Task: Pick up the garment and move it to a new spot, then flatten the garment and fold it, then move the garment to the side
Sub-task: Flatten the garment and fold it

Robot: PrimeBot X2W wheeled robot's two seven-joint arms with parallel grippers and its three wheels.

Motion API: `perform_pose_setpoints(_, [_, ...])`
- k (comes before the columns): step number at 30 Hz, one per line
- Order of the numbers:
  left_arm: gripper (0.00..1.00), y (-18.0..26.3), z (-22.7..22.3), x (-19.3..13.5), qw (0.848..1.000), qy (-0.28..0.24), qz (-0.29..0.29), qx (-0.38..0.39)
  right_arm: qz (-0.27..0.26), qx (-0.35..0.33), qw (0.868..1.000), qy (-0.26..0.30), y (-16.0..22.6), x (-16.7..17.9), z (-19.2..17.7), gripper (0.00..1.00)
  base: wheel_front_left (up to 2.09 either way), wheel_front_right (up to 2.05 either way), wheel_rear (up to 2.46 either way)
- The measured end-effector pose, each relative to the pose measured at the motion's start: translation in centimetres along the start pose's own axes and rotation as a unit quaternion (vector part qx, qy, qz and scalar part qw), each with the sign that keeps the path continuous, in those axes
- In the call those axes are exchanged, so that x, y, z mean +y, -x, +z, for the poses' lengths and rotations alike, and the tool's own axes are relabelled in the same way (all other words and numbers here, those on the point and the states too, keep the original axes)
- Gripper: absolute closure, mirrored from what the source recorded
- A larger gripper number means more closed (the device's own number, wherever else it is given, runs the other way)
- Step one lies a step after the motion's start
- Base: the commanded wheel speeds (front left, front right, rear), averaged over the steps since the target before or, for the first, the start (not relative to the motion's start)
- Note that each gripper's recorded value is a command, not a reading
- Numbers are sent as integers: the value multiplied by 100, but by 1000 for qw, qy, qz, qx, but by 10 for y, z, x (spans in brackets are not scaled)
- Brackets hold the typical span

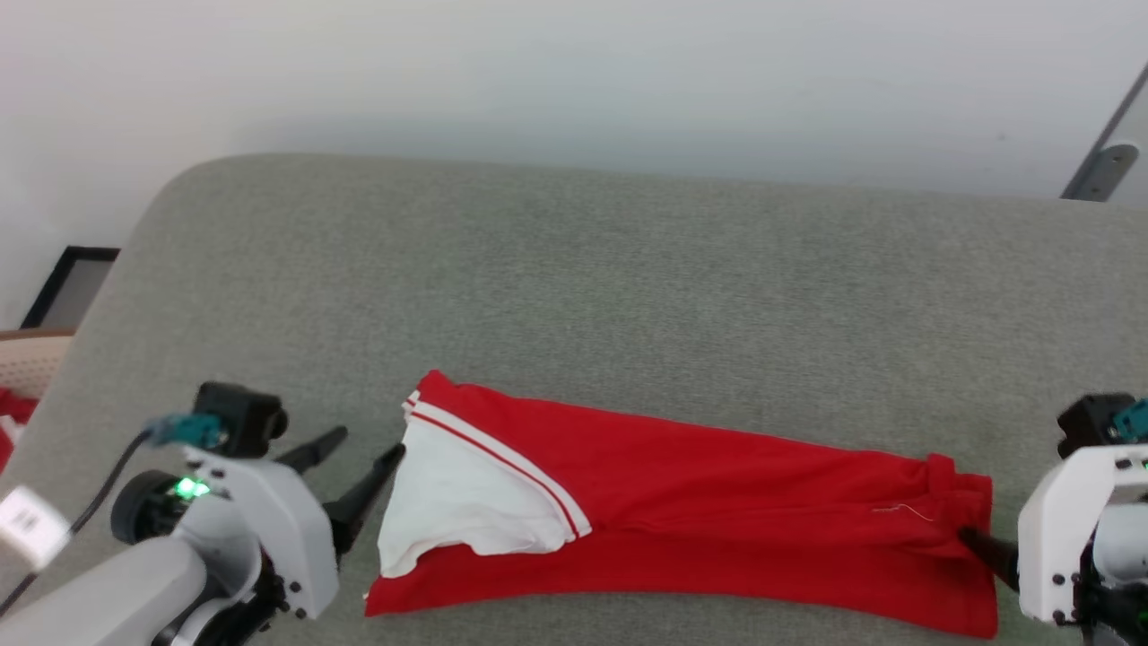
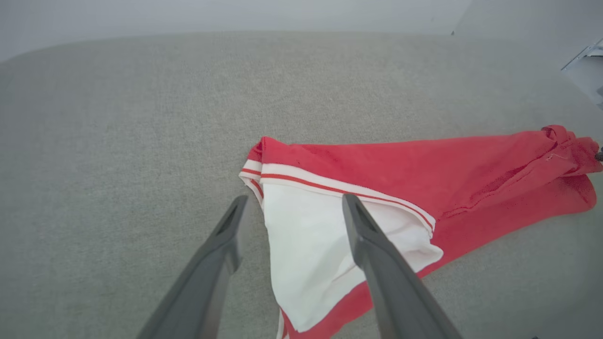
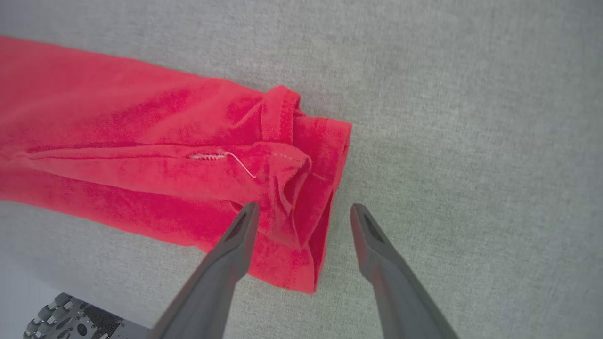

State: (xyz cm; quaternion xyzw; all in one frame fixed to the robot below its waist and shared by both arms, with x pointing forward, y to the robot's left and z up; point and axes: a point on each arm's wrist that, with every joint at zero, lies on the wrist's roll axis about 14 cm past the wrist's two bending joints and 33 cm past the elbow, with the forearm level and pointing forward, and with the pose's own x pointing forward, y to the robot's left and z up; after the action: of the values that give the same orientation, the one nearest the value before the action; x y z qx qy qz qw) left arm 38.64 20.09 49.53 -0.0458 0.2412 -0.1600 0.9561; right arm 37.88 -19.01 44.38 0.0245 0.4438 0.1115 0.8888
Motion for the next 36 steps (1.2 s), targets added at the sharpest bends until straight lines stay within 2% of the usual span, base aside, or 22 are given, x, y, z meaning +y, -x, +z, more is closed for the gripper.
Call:
perform_pose_setpoints(1, [0, 3, 3, 3, 1000, -12, 5, -22, -2, 6, 1000, -3, -2, -1, -3, 0, 0, 0, 0])
perform_pose_setpoints(7, [0, 26, 20, 27, 989, -5, 65, -132, -8, 37, 999, -23, -14, -4, -17, 0, 0, 0, 0])
perform_pose_setpoints(14, [0, 55, 26, 52, 970, 21, 143, -195, -13, 73, 997, -38, -29, -7, -31, 0, 0, 0, 0])
perform_pose_setpoints(21, [0, 86, 9, 72, 949, 47, 208, -234, -4, 94, 995, -41, -46, 0, -36, 0, 0, 0, 0])
perform_pose_setpoints(22, [0, 90, 7, 73, 946, 50, 213, -238, -3, 99, 994, -39, -48, 0, -37, 6, 0, 0, 0])
perform_pose_setpoints(23, [0, 93, 4, 75, 944, 54, 217, -242, -3, 103, 994, -35, -50, 1, -38, 68, 0, 0, 0])
perform_pose_setpoints(24, [0, 97, 2, 77, 941, 57, 224, -248, -1, 104, 994, -33, -52, 2, -38, 100, 0, 0, 0])
perform_pose_setpoints(27, [0, 106, 2, 80, 933, 66, 234, -267, 8, 108, 994, -33, -56, 5, -37, 100, 0, 0, 0])
perform_pose_setpoints(36, [0, 116, -8, 85, 924, 79, 242, -286, 18, 99, 994, -47, -58, 3, -31, 100, 0, 0, 0])
